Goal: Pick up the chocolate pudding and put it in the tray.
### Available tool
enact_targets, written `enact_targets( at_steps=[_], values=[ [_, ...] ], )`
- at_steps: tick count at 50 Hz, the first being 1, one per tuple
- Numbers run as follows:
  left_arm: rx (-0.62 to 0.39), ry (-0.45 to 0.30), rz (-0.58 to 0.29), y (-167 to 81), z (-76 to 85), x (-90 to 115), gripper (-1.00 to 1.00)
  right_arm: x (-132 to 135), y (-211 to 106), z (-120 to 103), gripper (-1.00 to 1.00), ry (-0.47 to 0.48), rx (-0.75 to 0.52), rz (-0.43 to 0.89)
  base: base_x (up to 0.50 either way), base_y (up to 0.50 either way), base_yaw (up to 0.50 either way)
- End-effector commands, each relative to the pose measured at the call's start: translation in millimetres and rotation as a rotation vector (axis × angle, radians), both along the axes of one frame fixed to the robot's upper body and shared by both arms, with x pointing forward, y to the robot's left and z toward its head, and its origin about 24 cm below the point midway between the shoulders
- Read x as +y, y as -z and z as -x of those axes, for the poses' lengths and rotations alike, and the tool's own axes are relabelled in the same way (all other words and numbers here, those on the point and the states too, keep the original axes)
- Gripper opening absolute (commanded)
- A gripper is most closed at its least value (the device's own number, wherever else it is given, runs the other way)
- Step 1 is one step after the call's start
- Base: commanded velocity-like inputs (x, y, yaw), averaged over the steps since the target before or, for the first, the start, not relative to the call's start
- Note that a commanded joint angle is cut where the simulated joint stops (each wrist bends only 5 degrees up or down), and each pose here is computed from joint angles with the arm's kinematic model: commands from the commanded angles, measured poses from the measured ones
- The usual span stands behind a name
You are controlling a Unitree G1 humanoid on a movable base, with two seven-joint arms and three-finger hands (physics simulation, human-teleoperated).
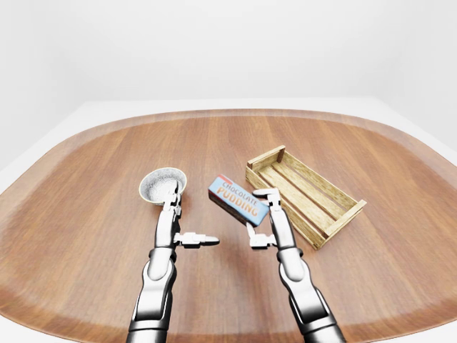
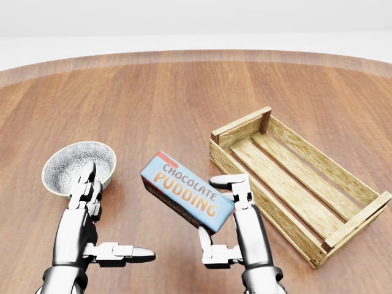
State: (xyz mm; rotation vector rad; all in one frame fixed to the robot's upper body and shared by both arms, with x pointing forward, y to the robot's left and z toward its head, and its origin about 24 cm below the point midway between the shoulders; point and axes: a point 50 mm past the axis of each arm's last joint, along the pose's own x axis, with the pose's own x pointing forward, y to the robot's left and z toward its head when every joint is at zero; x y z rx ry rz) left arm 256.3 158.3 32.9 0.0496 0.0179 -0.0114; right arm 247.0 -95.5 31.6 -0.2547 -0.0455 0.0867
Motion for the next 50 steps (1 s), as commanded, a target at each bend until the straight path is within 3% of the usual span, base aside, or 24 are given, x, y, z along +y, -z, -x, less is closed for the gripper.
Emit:
enact_targets(
  at_steps=[1,15,17,19,23,28,35,44,50],
  values=[
    [0.005,-0.001,0.002,0.6,-0.8,0.4,1.0,1.5,-32.0,-14.1,-1.0,-0.021,-0.12,-0.043,0.0,0.0,0.0],
    [0.003,0.002,0.001,0.6,-0.6,-0.1,1.0,6.3,-61.7,-37.1,-1.0,-0.043,-0.22,-0.061,0.0,0.0,0.0],
    [0.003,0.003,0.001,0.7,-0.6,-0.2,1.0,5.6,-49.6,-40.7,-1.0,-0.029,-0.17,-0.048,0.0,0.0,0.0],
    [0.003,0.003,0.001,0.6,-0.5,-0.4,1.0,6.8,-66.2,-44.4,-1.0,-0.045,-0.229,-0.063,0.0,0.0,0.0],
    [0.003,0.004,0.0,1.3,-0.6,-0.4,1.0,6.3,-54.8,-51.9,-1.0,-0.03,-0.176,-0.05,0.0,0.0,0.0],
    [0.002,0.005,0.0,1.1,-0.5,-0.5,1.0,7.1,-71.5,-63.8,-1.0,-0.039,-0.226,-0.037,0.0,0.0,0.0],
    [0.002,0.006,0.0,1.1,0.2,-0.7,1.0,3.6,-71.6,-85.1,-1.0,-0.014,-0.193,-0.005,0.0,0.0,0.0],
    [0.005,0.005,0.001,0.3,-0.3,-0.6,1.0,-4.2,-78.5,-129.8,-1.0,0.048,-0.099,0.046,0.0,0.0,0.0],
    [0.006,0.004,0.002,0.7,-1.1,-0.3,1.0,-7.6,-78.5,-144.9,-1.0,0.083,-0.035,0.093,0.0,0.0,0.0]
  ],
)
